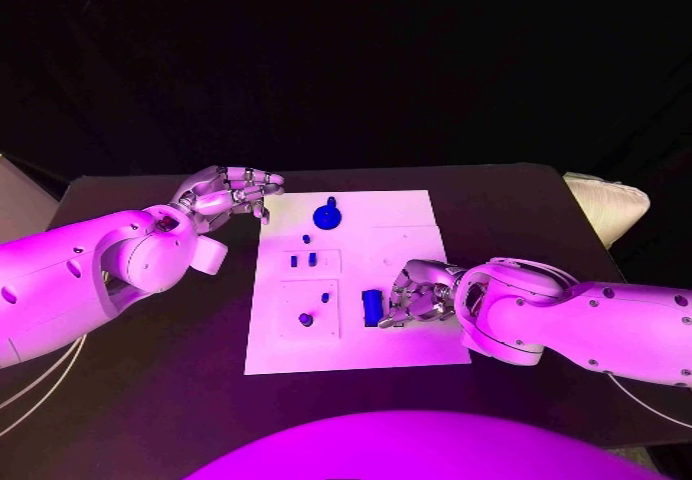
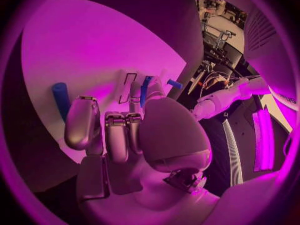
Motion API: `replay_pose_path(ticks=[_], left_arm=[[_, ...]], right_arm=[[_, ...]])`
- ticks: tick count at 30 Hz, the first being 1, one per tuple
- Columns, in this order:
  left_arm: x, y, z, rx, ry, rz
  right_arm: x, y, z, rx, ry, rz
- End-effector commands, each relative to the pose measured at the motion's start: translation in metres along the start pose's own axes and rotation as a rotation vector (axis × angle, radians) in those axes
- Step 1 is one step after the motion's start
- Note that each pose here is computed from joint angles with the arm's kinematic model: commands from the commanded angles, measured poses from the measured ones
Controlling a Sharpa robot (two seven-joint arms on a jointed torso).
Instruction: Assemble the parts on the task board
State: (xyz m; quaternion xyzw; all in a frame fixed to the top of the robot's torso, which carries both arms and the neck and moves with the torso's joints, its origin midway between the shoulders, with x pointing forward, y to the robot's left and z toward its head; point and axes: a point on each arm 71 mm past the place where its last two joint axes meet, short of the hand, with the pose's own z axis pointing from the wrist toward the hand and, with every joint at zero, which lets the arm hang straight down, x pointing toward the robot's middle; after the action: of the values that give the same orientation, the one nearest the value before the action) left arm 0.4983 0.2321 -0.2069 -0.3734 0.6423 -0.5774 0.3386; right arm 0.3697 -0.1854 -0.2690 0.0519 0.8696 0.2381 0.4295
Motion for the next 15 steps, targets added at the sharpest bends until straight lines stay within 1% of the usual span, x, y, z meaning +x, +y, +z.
replay_pose_path(ticks=[1,8,15], left_arm=[[0.0023,-0.0007,0.0006,0.006,0.018,0.0],[0.0019,-0.0005,0.0006,0.005,0.017,0.0],[0.0012,-0.0004,0.0004,0.004,0.016,0.001]], right_arm=[[0.003,-0.0009,0.0006,0.002,0.021,-0.025],[0.0022,-0.002,0.0011,0.008,0.009,-0.018],[0.003,-0.003,-0.002,-0.011,0.026,-0.023]])
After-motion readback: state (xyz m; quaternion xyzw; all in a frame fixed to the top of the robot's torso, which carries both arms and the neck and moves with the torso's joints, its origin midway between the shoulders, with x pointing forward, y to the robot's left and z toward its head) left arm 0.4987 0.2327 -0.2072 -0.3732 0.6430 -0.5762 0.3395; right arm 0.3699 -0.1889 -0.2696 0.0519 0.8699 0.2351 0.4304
